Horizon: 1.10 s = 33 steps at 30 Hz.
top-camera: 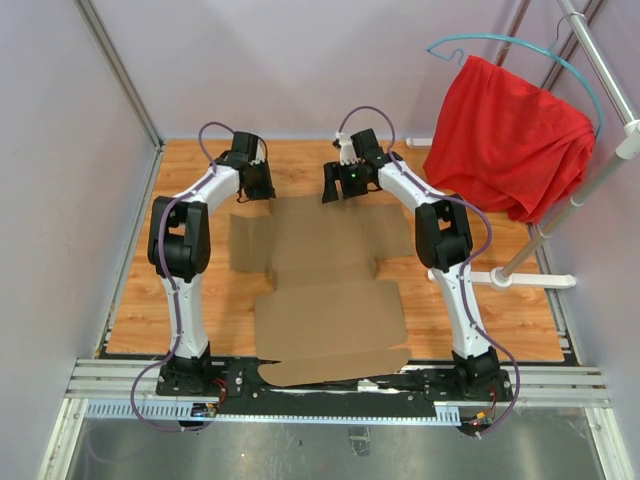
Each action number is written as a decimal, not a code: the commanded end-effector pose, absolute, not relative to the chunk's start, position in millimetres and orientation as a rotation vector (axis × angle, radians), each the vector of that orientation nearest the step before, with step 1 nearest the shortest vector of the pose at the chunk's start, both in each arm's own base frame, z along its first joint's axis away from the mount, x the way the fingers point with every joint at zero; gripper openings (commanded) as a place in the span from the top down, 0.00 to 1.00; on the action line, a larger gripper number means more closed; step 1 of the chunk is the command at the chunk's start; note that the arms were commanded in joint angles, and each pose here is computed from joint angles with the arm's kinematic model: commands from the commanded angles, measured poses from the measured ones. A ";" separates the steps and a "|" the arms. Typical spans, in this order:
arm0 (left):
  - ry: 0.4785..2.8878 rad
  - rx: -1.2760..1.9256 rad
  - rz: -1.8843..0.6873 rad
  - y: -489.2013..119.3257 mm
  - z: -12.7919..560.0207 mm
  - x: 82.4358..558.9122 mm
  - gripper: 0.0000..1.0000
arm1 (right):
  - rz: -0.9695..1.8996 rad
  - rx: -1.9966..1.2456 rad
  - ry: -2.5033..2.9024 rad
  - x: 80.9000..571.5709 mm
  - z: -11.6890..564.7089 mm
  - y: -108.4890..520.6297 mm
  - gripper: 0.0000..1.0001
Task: Fold the paper box
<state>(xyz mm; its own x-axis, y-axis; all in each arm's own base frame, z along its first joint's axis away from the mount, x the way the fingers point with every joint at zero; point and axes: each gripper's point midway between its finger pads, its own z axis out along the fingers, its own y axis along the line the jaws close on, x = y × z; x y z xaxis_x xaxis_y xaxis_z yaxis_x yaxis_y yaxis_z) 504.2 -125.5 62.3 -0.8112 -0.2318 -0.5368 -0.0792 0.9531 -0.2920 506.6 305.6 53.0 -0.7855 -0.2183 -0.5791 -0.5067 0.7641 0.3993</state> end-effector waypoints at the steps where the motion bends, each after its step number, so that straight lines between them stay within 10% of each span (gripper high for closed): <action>1: 2.479 -0.201 -0.416 -139.5 71.5 514.8 0.69 | 0.736 -0.546 2.492 503.7 35.3 308.7 0.23; 33: 2.608 -0.297 -0.405 -141.8 7.0 513.5 0.69 | 0.704 -0.518 2.534 495.9 32.9 297.1 0.24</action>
<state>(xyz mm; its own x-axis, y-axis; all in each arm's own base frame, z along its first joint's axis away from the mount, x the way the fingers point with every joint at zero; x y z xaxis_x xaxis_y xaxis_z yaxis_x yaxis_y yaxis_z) 524.8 -152.4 31.0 -0.8333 -0.2931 -0.4688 -0.0935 0.9104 -0.4030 510.2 305.9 45.9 -0.7840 -0.2172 -0.5816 -0.5049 0.7681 0.3938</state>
